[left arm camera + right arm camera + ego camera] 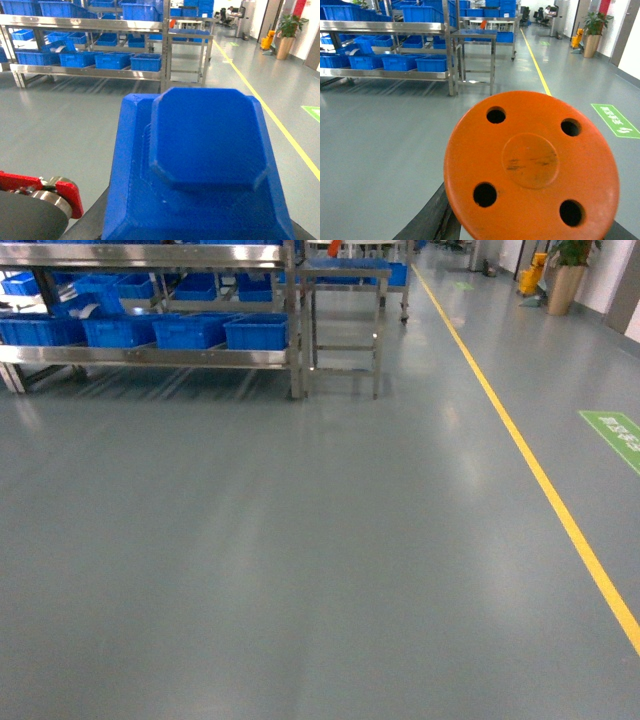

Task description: Sort blue parts and orange caps into right shelf containers

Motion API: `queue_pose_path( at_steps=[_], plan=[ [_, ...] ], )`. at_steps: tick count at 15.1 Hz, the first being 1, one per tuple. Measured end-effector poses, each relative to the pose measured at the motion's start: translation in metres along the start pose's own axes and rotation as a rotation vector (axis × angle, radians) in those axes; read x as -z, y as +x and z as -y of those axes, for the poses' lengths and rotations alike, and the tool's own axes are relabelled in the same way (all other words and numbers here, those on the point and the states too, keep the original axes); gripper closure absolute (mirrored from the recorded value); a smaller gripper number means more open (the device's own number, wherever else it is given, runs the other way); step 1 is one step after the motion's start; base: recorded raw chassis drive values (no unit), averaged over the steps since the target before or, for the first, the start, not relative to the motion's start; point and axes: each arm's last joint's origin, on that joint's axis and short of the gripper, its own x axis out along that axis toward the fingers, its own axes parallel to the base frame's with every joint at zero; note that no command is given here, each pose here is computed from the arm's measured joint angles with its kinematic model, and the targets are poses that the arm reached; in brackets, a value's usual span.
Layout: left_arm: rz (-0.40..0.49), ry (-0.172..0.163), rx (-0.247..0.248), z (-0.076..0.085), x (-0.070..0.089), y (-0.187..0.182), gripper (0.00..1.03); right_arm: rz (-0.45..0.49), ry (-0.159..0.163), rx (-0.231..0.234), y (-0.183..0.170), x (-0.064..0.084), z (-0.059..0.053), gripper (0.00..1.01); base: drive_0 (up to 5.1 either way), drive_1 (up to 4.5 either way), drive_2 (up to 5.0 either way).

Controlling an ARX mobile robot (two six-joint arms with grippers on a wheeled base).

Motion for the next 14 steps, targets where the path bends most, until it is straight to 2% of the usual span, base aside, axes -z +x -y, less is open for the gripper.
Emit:
queue_pose_path(
  at_steps=[7,14],
  plan=[
    [0.0,0.0,0.0,0.0,0.0,0.0,0.6,0.0,0.0,0.0,0.0,0.0,0.0,0.58,-1.5,-1.51,-1.5],
    [0.0,0.0,0.001,0.0,0.0,0.0,0.6,0.002,0.0,0.0,0.0,-0.0002,0.0,0.58,-0.3,3.99,-4.6]
  ],
)
